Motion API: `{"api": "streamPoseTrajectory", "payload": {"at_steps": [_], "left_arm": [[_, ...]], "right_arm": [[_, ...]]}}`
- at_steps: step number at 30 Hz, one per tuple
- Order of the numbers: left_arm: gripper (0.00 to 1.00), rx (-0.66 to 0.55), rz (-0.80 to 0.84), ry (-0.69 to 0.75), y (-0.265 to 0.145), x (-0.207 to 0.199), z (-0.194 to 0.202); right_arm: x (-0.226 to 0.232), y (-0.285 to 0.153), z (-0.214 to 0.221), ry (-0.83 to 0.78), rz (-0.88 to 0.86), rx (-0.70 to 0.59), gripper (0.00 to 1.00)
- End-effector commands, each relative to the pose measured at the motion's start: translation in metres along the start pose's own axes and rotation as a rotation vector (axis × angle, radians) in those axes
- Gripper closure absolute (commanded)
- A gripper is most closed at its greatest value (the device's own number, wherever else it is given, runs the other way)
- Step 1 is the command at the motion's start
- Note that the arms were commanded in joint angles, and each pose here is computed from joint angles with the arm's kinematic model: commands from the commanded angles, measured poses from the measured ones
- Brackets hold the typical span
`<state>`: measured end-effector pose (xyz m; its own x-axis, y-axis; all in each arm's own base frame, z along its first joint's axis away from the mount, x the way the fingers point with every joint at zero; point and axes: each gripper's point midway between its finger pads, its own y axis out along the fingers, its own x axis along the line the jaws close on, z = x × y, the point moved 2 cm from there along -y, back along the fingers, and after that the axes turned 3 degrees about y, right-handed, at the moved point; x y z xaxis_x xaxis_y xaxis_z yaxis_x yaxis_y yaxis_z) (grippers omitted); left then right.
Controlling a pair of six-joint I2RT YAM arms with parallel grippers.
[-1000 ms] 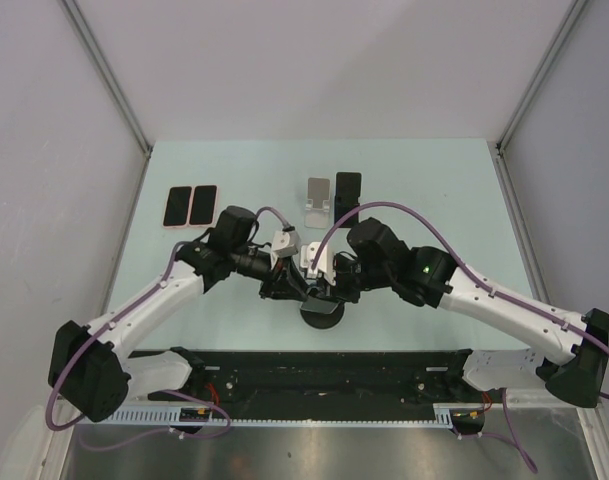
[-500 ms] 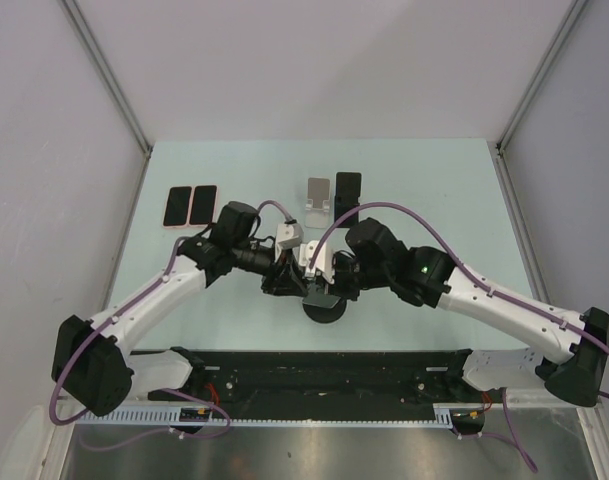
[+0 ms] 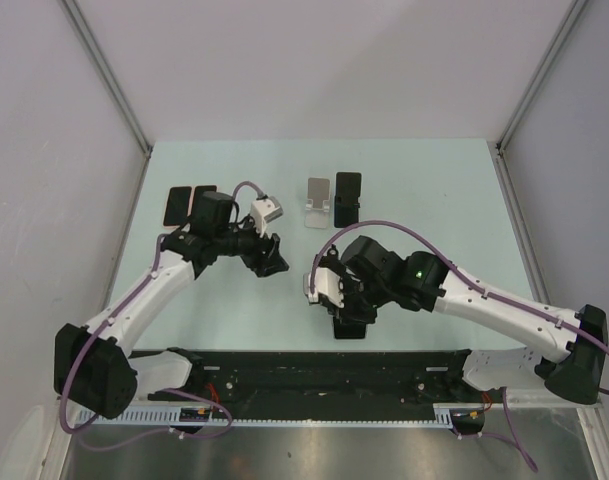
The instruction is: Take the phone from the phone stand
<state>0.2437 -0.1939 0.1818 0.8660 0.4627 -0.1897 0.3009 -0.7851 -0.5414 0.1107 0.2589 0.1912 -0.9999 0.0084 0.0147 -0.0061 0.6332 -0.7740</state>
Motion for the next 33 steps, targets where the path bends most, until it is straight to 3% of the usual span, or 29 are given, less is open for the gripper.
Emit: {"api": "streamPoseTrajectory", "payload": {"at_steps": [1,14,26,33], "left_arm": [[0.25,-0.105,-0.007,0.041,-0.018,-0.017,-0.032],[0.12,-0.255,-0.086,0.058,-0.048,-0.042,-0.034],[0.04,-0.486,0.015,0.214,-0.067,-0.101,-0.054],[0.00,-0.575,-0.098,0.214,-0.073,-0.110,-0.069]], "right_arm": [[-0.008,-0.006,-0.020,-0.024,0.041,-0.077,1.00],[-0.029,-0.015,-0.046,0.020,0.122,-0.216,1.00],[-0.030,-0.072,-0.080,0.104,0.083,-0.506,1.00],[-0.039,-0.109,-0.097,0.199,0.125,-0.667,1.00]]}}
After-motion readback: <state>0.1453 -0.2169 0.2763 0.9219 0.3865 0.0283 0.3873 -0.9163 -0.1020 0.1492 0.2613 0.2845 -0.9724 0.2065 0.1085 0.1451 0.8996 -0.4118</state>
